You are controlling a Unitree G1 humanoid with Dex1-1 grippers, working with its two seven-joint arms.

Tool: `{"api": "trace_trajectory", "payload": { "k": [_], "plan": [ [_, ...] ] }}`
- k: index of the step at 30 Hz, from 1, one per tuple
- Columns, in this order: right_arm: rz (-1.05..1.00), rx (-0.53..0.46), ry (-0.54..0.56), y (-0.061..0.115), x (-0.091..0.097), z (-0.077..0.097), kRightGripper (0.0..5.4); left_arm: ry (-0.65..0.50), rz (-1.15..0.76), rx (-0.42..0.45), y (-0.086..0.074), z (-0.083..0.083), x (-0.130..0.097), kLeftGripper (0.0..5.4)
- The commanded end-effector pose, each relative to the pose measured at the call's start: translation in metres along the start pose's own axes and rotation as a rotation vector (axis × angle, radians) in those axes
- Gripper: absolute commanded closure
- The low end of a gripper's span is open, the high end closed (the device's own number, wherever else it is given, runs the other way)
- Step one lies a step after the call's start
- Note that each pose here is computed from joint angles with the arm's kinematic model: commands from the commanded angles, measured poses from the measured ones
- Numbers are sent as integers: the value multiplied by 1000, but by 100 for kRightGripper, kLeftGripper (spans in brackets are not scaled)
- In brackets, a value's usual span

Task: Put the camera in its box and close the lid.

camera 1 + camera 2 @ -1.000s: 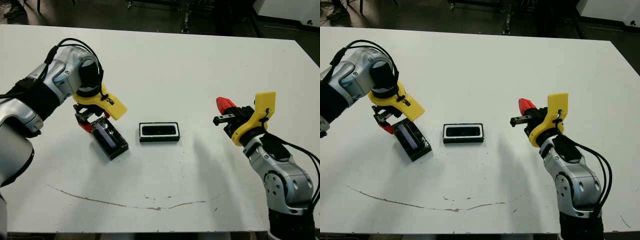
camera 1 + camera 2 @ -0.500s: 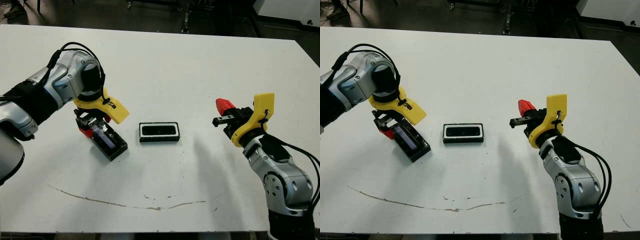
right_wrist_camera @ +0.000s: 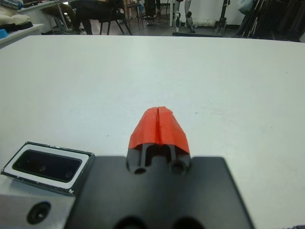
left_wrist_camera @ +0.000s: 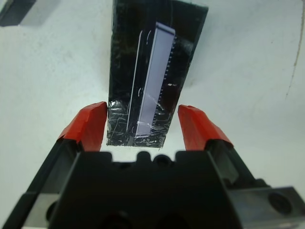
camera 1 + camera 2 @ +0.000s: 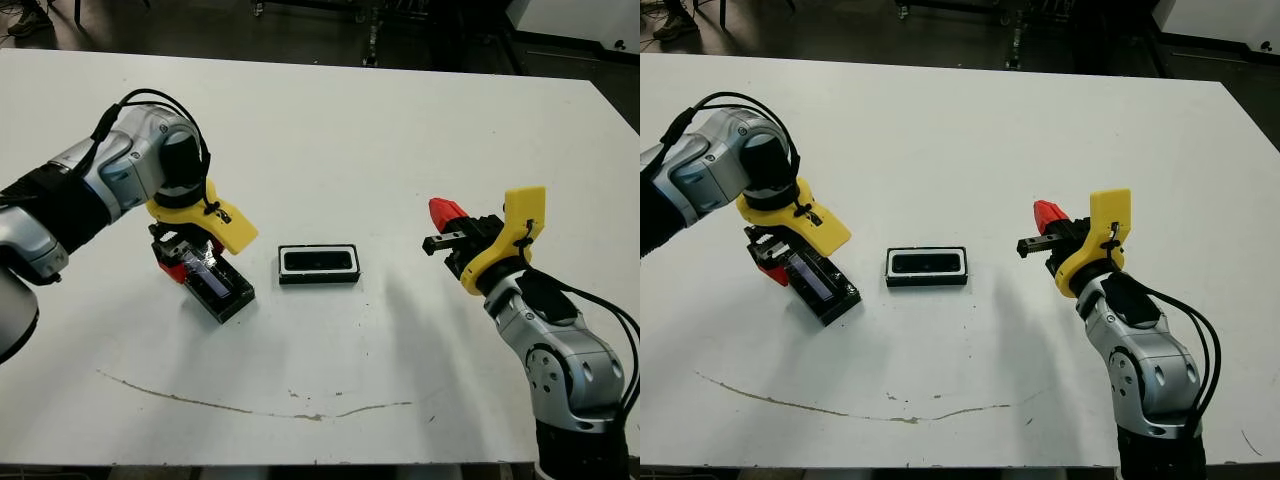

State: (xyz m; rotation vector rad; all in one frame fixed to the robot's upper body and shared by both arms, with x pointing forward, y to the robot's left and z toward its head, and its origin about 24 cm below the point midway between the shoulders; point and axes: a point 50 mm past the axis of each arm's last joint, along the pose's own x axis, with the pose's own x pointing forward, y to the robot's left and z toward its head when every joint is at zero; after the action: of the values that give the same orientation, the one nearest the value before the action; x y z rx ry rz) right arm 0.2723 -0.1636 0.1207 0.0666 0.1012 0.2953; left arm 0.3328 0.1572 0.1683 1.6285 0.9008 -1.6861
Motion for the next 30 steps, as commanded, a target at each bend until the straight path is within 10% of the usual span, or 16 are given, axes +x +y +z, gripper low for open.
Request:
{"api": "trace_trajectory", "payload": {
  "k": [1, 13, 30],
  "plan": [
    [-21, -9, 14, -3, -2, -2, 540, -9, -29, 18, -5, 0, 7, 177],
    [-10, -12, 5, -4, -2, -1, 540, 3, -46, 90, -9, 6, 12, 24],
    [-12, -11, 10, -4, -3, -1, 540, -78, -31, -43, -9, -1, 26, 224]
  ]
}}
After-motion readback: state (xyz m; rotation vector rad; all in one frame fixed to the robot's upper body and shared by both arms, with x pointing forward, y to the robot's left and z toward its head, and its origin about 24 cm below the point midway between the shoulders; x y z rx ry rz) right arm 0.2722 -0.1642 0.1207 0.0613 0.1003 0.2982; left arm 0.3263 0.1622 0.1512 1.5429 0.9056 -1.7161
